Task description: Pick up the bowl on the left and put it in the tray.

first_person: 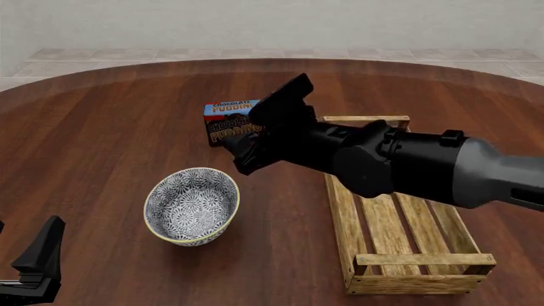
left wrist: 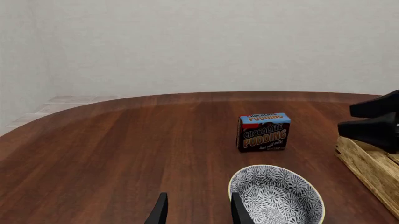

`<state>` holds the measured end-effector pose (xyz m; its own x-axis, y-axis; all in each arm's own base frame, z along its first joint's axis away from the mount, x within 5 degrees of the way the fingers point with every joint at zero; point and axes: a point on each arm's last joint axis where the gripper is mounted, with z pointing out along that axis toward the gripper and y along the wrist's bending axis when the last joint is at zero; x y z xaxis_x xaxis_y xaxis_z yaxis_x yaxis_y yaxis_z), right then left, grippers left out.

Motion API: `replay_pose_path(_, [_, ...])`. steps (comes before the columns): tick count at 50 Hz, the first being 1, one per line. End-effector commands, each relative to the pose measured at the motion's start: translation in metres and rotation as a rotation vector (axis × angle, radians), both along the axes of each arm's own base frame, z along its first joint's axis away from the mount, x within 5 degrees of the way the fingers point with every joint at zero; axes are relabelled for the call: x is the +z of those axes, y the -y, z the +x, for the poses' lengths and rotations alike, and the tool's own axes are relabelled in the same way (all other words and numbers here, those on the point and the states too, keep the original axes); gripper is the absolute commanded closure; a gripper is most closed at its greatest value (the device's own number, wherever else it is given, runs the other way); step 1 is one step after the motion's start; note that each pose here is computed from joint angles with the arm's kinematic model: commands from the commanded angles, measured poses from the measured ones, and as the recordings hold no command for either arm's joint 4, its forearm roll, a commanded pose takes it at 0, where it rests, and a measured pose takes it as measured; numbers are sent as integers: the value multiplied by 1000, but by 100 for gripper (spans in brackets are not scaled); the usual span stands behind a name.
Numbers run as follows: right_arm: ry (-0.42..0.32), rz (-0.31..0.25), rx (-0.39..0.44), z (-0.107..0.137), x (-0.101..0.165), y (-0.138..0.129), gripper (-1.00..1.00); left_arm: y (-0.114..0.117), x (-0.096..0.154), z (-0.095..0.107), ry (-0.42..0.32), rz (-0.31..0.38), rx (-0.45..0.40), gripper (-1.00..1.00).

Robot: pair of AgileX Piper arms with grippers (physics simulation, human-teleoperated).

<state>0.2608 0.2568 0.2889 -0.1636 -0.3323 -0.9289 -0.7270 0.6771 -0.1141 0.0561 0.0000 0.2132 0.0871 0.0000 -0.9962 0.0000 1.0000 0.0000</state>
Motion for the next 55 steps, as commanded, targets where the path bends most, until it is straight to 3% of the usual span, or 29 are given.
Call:
replay_pose_path(1, [-9, -1, -8, 5, -6, -2, -100, 0, 0, 0, 0, 0, 0, -100])
replay_pose_path(55, [-30, -22, -2, 15, -19, -15, -100, 0, 0, 0, 0, 0, 0, -100])
